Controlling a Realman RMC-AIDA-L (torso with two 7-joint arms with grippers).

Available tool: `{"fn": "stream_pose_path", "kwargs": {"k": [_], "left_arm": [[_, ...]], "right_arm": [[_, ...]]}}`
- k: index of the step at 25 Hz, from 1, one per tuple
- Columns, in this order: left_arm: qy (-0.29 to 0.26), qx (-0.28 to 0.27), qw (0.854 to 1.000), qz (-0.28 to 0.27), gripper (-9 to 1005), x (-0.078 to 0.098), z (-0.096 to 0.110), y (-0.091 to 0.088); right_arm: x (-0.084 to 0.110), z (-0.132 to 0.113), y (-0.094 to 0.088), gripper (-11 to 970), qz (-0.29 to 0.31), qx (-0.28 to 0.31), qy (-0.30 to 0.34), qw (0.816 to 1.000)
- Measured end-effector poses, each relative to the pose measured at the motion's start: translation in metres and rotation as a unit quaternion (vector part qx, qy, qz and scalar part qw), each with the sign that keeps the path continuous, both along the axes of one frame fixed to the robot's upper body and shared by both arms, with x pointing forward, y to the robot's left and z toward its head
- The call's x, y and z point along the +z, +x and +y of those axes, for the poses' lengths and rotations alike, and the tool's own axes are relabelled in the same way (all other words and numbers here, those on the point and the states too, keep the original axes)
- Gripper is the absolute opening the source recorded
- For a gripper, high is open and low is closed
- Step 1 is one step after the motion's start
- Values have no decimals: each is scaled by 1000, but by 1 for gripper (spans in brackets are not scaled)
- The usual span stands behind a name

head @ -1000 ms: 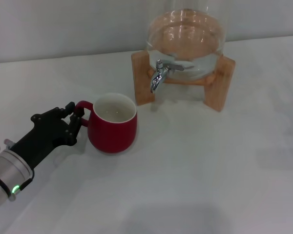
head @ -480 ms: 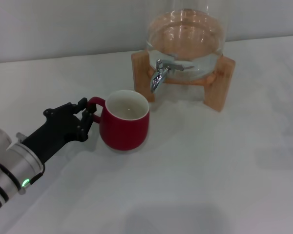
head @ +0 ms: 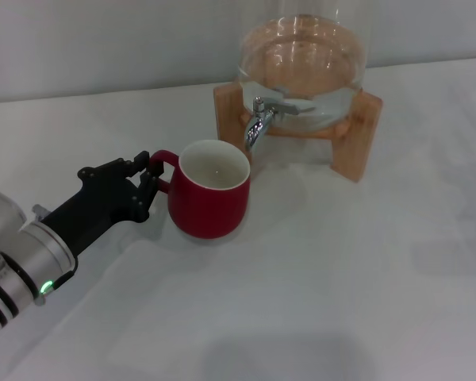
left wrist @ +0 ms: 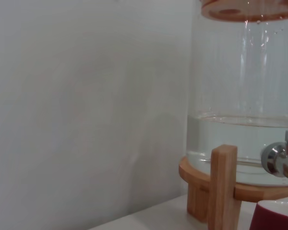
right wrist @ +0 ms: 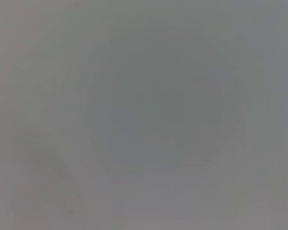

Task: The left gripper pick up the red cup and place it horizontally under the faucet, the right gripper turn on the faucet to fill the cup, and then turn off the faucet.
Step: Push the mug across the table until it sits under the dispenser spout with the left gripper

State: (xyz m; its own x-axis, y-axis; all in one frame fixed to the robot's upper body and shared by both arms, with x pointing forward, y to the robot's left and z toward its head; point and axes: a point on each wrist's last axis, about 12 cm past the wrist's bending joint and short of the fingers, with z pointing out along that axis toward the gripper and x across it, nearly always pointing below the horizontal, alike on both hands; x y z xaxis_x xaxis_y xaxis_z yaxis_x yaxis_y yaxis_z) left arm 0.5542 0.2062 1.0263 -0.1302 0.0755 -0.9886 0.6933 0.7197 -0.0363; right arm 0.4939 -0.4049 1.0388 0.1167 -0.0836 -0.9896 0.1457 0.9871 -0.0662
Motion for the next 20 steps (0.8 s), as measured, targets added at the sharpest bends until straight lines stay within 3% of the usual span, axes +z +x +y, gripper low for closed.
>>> {"fn": "stream_pose_path", "kwargs": {"k": [20], "left_arm": [[25, -7, 1000, 11, 180, -1, -8, 7]], "right_arm": [[0, 0, 0, 876, 0, 0, 0, 1000]]}}
